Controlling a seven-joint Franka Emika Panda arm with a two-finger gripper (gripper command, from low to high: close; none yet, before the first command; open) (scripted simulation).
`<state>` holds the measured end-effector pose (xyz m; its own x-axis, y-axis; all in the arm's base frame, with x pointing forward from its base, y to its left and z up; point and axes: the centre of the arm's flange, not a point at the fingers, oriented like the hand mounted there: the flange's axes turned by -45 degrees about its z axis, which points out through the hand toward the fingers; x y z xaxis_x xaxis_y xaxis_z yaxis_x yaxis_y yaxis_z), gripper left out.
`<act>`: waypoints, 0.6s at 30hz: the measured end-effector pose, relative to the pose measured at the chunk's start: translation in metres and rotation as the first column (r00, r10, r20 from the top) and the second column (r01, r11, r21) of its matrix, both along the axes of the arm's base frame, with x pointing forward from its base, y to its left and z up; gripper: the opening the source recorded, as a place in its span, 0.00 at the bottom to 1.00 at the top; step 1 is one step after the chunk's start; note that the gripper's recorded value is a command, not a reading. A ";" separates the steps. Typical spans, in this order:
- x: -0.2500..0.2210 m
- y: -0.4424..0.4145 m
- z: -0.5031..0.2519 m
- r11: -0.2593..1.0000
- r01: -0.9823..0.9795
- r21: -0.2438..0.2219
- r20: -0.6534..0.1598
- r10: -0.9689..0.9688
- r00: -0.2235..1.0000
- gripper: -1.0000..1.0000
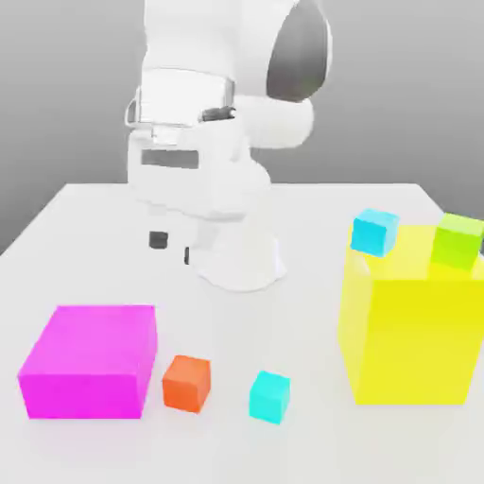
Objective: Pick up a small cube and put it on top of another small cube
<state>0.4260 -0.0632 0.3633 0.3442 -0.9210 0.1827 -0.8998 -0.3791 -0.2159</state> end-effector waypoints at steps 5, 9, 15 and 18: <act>-0.021 -0.011 -0.068 0.967 0.244 0.066 -0.095 -0.238 0.967 0.50; -0.046 -0.016 -0.118 0.896 0.435 0.091 -0.179 -0.415 0.892 0.50; -0.074 -0.018 -0.179 0.781 0.618 0.092 -0.264 -0.579 0.771 0.50; -0.074 -0.017 -0.205 0.778 0.621 0.093 -0.267 -0.582 0.768 0.50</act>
<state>0.3518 -0.0800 0.1580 -0.2797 -0.9601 -0.0025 -0.9601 0.2797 -0.0025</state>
